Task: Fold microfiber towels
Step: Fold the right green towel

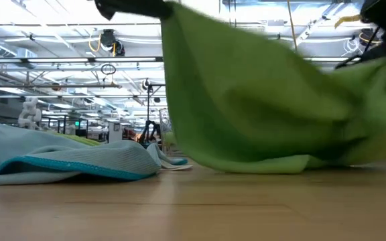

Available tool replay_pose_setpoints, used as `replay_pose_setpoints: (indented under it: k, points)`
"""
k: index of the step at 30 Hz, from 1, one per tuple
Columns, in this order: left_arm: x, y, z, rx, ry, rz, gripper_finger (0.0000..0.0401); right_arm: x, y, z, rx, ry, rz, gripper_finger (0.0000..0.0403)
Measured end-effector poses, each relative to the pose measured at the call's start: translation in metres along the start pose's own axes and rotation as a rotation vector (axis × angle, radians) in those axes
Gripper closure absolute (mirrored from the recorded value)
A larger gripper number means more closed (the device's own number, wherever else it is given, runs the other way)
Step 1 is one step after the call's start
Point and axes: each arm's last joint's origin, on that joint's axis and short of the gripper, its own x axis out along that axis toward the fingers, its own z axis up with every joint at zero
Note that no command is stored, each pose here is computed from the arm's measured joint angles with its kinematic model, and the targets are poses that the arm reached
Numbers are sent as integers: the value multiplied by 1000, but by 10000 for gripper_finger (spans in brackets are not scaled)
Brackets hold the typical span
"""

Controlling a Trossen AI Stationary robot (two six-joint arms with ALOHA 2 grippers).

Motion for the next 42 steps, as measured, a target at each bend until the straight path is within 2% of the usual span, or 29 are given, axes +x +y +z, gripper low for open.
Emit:
replay_pose_setpoints:
  k: [3,5,7,13,21,24,26,28,31,36,42]
  points:
    - [-10,-5,-4,10,17,1,397,-7,12,-1,-19,-26,157,391]
    - [-14,-6,-3,-13,9,7,393,-9,15,-7,-37,-32,159,391]
    - [-17,-7,-6,-20,16,40,392,-10,11,-12,-43,-52,73,391]
    - [-18,-5,-14,-57,63,86,393,-17,-8,-25,3,-106,-292,378]
    - [-18,-4,-16,-85,77,99,396,-26,-15,-24,50,-159,-496,283]
    - [-18,-3,-16,-93,77,100,390,-31,-18,-23,111,-166,-596,250]
    - [-18,-4,-16,-98,76,99,392,-31,-16,-21,151,-148,-547,235]
    - [-18,-4,-16,-101,76,99,397,-29,-11,-17,189,-145,-431,225]
    - [-16,-2,-15,-108,72,102,393,-22,-2,-9,161,-166,-319,219]
    - [-12,3,-13,-124,72,113,392,3,7,-9,-25,-135,-313,218]
    - [-7,8,-12,-125,79,127,389,32,8,-12,-84,-53,-284,217]
